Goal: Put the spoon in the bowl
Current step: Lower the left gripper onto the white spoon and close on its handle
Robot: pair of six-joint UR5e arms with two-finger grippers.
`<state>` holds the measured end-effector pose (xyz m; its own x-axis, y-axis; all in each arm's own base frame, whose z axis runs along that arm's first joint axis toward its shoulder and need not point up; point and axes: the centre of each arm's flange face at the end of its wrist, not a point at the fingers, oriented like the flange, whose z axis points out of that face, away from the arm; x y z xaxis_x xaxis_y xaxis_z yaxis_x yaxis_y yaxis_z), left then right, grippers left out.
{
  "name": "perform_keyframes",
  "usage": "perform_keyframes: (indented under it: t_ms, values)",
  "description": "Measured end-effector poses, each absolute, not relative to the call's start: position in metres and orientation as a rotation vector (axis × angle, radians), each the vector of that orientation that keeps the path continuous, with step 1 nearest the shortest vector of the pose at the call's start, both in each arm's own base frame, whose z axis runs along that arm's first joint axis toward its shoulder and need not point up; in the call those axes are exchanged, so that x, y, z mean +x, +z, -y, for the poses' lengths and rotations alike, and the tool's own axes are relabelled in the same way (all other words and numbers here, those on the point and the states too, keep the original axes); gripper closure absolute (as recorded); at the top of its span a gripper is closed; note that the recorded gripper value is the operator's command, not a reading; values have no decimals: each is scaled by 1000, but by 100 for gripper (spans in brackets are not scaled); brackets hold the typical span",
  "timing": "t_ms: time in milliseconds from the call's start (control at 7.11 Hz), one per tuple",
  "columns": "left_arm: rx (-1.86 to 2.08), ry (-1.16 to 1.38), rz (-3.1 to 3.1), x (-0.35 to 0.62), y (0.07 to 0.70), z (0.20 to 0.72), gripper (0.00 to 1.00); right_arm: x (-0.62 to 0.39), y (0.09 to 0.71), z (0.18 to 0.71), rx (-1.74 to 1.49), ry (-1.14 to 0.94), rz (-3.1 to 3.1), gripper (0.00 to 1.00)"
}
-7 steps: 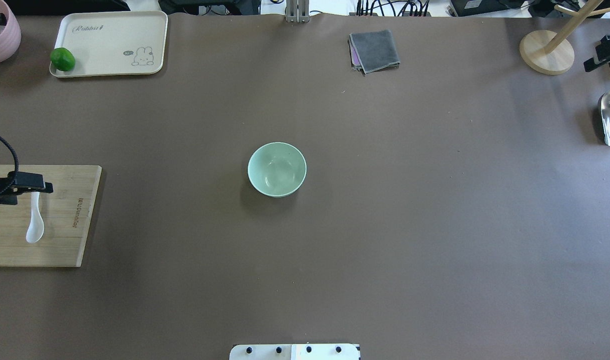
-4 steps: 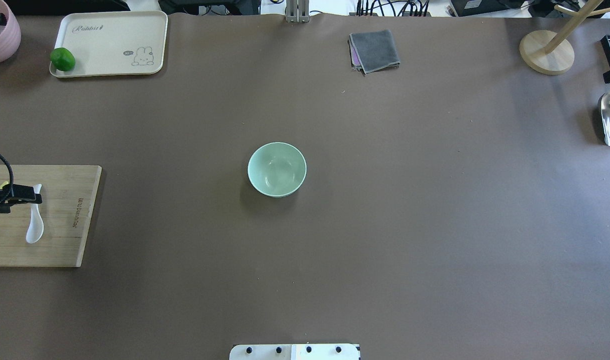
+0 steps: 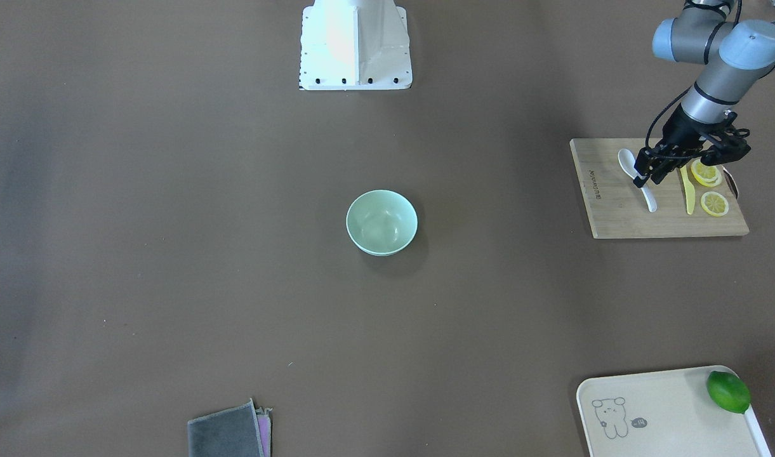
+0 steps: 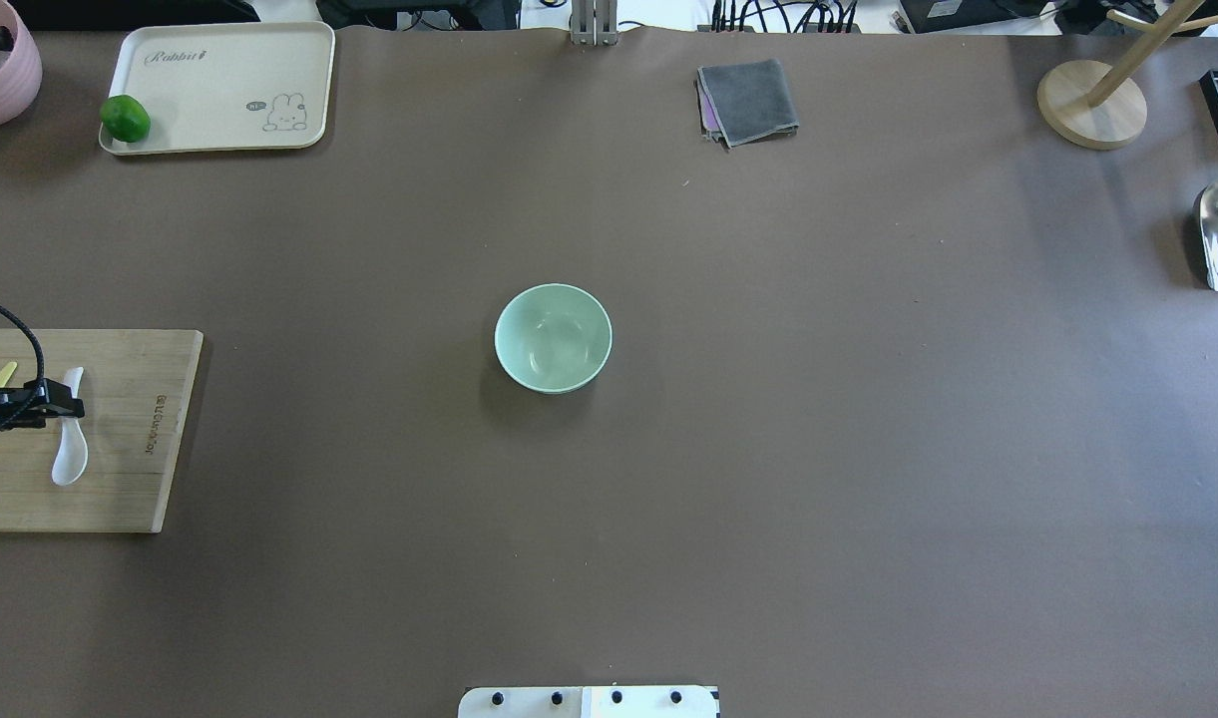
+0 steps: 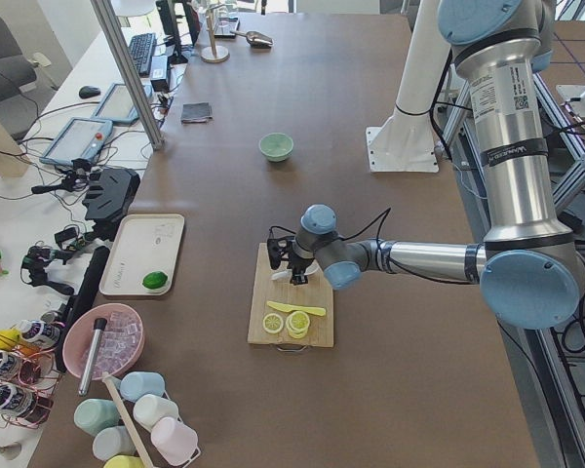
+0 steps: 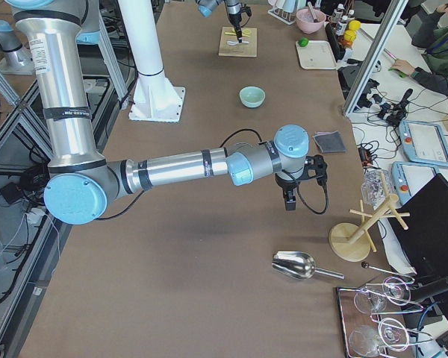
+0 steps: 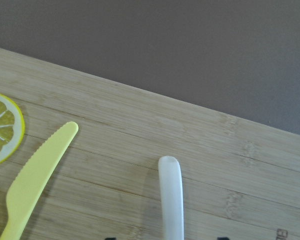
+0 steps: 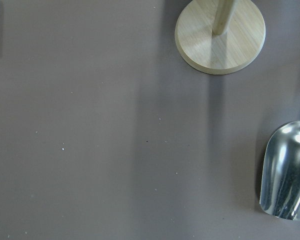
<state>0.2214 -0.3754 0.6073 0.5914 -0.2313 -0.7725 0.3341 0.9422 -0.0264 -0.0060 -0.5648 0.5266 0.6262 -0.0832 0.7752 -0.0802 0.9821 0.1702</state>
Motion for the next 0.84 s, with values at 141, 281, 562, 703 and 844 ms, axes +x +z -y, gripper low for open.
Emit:
perform_keyframes:
  t_ms: [141, 281, 562, 703, 844]
  values:
    - [127, -327, -877, 223, 608, 375, 65, -6, 527, 565, 195, -1, 896, 0]
    - [129, -324, -876, 225, 608, 376, 66, -6, 527, 565, 195, -1, 896, 0]
    - [132, -319, -877, 231, 609, 381, 76, -6, 527, 565, 195, -1, 895, 0]
    - [134, -317, -878, 233, 608, 382, 92, -6, 527, 565, 194, -1, 895, 0]
    - [136, -315, -882, 235, 606, 384, 95, -6, 527, 565, 194, -1, 895, 0]
